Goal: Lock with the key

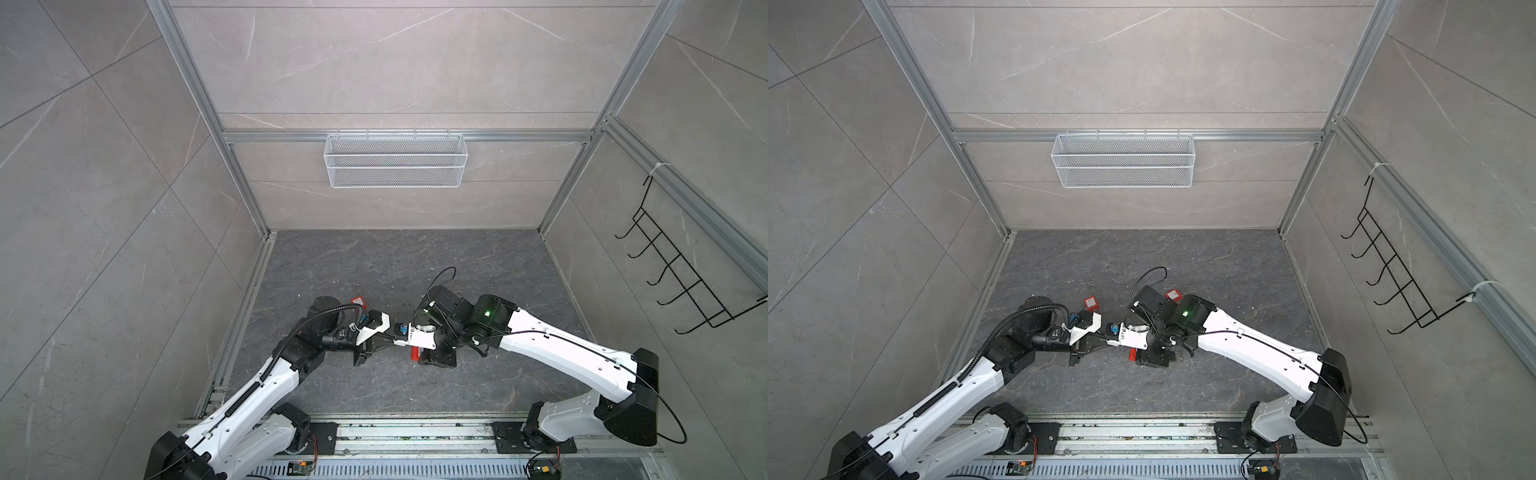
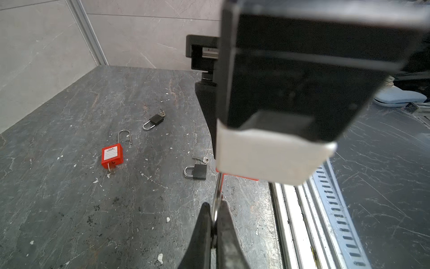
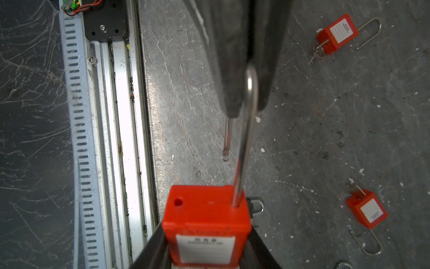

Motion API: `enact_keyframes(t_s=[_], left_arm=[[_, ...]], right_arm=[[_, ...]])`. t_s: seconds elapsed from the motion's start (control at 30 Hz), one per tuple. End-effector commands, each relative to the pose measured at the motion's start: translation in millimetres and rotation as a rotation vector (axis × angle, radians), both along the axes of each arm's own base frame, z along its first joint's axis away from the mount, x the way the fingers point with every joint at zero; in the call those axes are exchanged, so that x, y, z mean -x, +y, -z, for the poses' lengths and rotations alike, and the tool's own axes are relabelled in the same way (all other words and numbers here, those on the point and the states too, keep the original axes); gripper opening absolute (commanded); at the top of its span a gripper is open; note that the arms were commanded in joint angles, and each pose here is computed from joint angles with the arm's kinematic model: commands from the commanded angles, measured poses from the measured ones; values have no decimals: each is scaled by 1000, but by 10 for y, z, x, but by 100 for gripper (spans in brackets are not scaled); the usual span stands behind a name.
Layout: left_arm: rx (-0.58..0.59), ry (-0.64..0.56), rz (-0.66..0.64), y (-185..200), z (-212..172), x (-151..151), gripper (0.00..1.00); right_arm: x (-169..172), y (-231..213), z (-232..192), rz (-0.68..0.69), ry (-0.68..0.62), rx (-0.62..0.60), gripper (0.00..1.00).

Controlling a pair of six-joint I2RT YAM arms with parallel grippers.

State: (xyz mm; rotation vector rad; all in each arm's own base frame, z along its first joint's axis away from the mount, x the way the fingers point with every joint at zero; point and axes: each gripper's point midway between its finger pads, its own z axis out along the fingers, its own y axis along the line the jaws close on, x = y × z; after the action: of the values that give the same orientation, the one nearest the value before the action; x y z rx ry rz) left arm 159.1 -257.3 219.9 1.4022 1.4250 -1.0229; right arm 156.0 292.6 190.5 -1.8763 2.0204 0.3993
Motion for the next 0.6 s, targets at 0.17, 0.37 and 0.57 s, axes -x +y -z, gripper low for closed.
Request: enact_keyframes(t_s=[0.17, 0.37, 0.57], left_arm=[[108, -27, 5, -68, -365, -30, 0], [174, 26, 53, -88, -492, 66, 0], [196, 44, 71, -75, -540, 130, 0]], right_arm=[[-128, -55, -257, 7, -136, -51, 59], [-74, -215, -301, 15, -120, -64, 63], [-91, -223, -329, 23, -95, -110, 53]])
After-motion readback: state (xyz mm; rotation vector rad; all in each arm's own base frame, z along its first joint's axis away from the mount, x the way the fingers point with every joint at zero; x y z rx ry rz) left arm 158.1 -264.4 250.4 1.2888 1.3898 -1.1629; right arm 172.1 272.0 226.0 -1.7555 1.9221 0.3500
